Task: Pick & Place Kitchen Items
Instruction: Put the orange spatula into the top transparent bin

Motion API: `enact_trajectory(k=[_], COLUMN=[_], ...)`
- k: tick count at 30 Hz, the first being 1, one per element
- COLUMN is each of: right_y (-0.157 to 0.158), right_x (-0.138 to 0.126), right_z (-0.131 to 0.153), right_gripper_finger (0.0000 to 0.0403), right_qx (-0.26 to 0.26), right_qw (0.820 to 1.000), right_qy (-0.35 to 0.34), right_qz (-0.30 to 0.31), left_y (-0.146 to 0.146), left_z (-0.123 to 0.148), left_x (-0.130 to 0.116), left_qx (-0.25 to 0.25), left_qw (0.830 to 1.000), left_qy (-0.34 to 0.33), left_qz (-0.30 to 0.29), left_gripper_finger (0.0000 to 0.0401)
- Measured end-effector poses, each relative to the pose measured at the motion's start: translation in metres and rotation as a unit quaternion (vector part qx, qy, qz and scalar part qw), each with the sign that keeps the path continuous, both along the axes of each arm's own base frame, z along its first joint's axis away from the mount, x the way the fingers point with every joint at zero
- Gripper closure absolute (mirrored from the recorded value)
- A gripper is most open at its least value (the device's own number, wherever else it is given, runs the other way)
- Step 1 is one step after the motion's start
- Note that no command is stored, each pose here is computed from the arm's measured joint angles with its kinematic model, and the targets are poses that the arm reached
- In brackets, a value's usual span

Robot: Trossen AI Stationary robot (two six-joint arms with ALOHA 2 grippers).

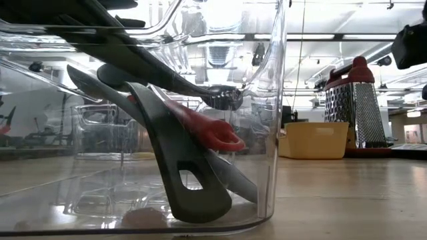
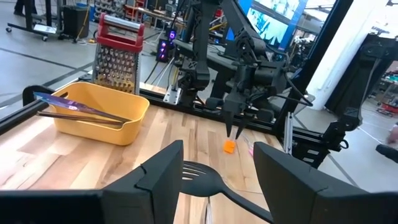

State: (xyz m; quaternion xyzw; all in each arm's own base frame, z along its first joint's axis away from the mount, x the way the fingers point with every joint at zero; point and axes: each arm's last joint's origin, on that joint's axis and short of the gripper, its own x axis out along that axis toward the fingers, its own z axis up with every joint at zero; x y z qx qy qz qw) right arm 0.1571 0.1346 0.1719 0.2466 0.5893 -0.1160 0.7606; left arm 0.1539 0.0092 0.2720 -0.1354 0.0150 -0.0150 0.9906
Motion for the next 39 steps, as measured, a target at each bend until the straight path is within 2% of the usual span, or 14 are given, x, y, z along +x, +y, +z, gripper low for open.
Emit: enact_trajectory(k=[3, 9, 13, 15, 20, 22, 30, 33, 39], right_y=[-0.001, -0.004, -0.003, 0.002, 0.010, 0.011, 0.017, 0.018, 0.018], right_x=[-0.001, -0.002, -0.005, -0.005, 0.000, 0.003, 0.010, 0.013, 0.014], right_z=[-0.002, -0.008, -0.021, -0.033, -0.048, -0.049, -0.038, -0.037, -0.036], right_gripper_finger=[0.0311, 0.0331, 0.0340, 0.0344, 0.0352, 0.0353, 0.0330, 0.0320, 0.0297], right_qx=[-0.013, -0.007, 0.030, 0.048, 0.043, 0.037, 0.013, 0.020, 0.032], right_qw=[0.999, 0.999, 0.994, 0.989, 0.982, 0.981, 0.991, 0.989, 0.985], right_qy=[-0.002, 0.008, 0.089, 0.136, 0.177, 0.185, 0.131, 0.121, 0.123], right_qz=[0.032, 0.031, 0.047, 0.036, -0.042, -0.047, -0.039, -0.077, -0.113], left_y=[-0.001, -0.001, -0.001, -0.002, -0.002, -0.003, -0.003, -0.003, -0.003], left_z=[0.000, 0.000, 0.000, 0.000, 0.001, 0.001, 0.001, 0.001, -0.004], left_x=[0.000, 0.000, 0.000, 0.000, 0.000, 0.000, 0.000, 0.000, 0.000], left_qx=[-0.001, -0.004, -0.016, -0.019, -0.020, -0.019, -0.014, -0.011, -0.009], left_qw=[1.000, 1.000, 1.000, 1.000, 1.000, 1.000, 1.000, 1.000, 1.000], left_qy=[0.001, 0.000, -0.001, -0.001, -0.003, -0.005, -0.005, -0.004, 0.003], left_qz=[-0.004, -0.005, -0.007, -0.011, -0.017, -0.018, -0.018, -0.018, -0.018], left_gripper_finger=[0.0200, 0.0200, 0.0200, 0.0200, 0.0200, 0.0200, 0.0200, 0.0200, 0.0200])
